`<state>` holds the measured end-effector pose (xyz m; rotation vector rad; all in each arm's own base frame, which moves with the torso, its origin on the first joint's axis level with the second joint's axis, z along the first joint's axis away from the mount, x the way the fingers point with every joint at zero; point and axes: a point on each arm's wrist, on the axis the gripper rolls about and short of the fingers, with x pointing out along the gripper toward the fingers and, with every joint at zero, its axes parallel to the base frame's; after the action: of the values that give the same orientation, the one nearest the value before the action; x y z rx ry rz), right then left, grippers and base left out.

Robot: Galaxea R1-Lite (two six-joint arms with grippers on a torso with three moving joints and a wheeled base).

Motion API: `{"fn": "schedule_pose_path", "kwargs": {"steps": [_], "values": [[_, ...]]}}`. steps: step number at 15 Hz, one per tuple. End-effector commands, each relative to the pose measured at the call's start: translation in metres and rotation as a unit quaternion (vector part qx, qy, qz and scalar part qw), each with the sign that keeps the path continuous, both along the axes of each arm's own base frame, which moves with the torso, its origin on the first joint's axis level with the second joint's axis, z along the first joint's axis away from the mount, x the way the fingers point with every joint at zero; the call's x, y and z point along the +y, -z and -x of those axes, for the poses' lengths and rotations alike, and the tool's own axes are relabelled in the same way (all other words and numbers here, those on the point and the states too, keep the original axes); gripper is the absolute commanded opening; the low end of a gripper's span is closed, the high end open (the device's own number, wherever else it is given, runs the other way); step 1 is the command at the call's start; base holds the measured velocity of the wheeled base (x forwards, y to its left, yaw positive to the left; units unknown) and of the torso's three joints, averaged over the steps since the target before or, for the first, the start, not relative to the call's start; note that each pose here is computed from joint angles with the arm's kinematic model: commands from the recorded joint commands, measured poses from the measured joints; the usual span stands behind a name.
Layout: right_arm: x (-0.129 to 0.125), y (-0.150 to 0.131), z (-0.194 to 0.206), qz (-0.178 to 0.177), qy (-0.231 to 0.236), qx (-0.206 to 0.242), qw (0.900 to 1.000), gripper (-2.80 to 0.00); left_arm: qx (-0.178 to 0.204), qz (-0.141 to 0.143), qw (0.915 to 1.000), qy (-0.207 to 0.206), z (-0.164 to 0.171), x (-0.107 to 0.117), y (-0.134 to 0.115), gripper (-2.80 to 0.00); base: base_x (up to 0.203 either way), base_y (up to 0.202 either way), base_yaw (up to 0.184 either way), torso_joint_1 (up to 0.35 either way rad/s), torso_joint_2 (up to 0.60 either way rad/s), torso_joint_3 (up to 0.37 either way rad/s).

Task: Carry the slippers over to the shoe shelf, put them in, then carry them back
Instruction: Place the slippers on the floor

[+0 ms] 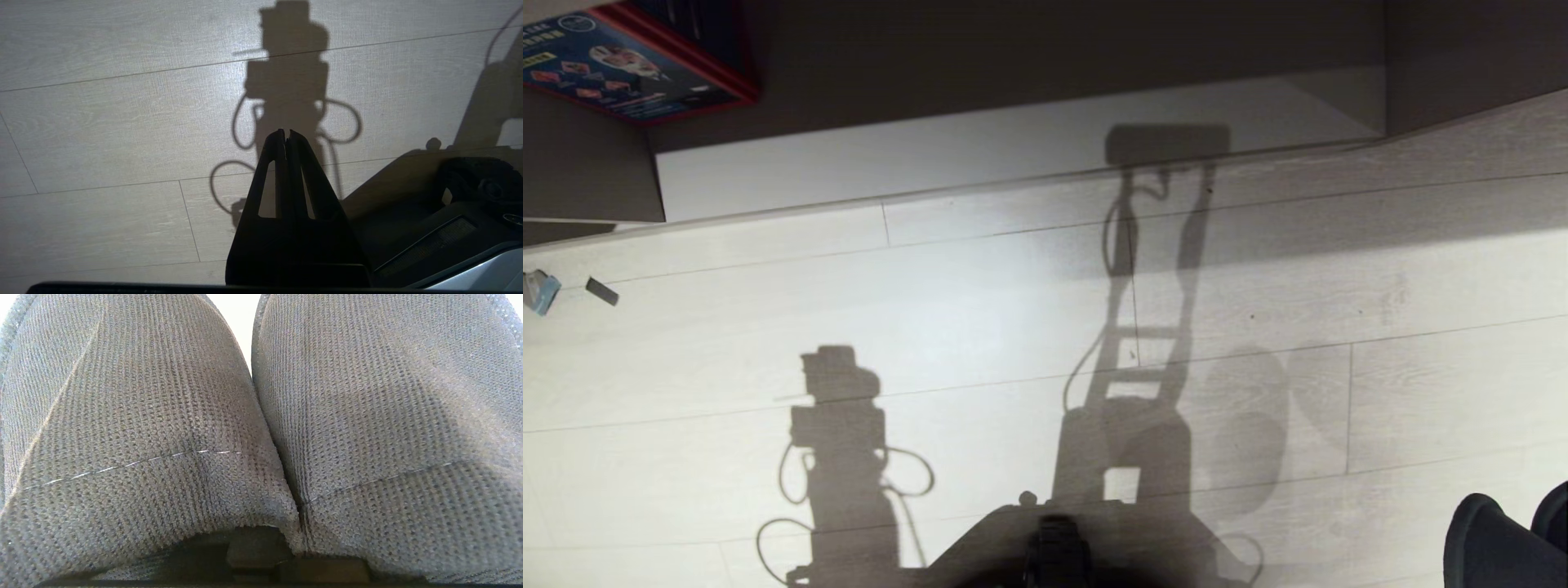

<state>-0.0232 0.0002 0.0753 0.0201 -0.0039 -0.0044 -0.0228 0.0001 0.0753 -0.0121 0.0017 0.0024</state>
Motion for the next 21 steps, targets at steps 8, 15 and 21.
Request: {"fn": "schedule_pose_path", "kwargs": {"steps": [8,15,21], "values": [[0.0001,-0.0002,-0.0002,0.005,0.000,0.001,1.000,-2.80,0.000,0.000,1.0000,0.000,0.0000,0.0000,0.0000,-2.80,0.000,0.000,0.000,0.001,0.00,0.201],[0.0000,0.0003,-0.0004,0.007,-0.001,0.002,1.000,-2.80,0.000,0.001,1.0000,0.000,0.0000,0.0000,0.0000,-2.80,0.000,0.000,0.000,0.001,0.00,0.202],[0.0001,-0.0001,-0.0002,0.009,-0.001,0.001,1.000,-2.80,0.000,0.001,1.0000,0.000,0.0000,0.0000,0.0000,-2.80,0.000,0.000,0.000,0.001,0.00,0.200]]}}
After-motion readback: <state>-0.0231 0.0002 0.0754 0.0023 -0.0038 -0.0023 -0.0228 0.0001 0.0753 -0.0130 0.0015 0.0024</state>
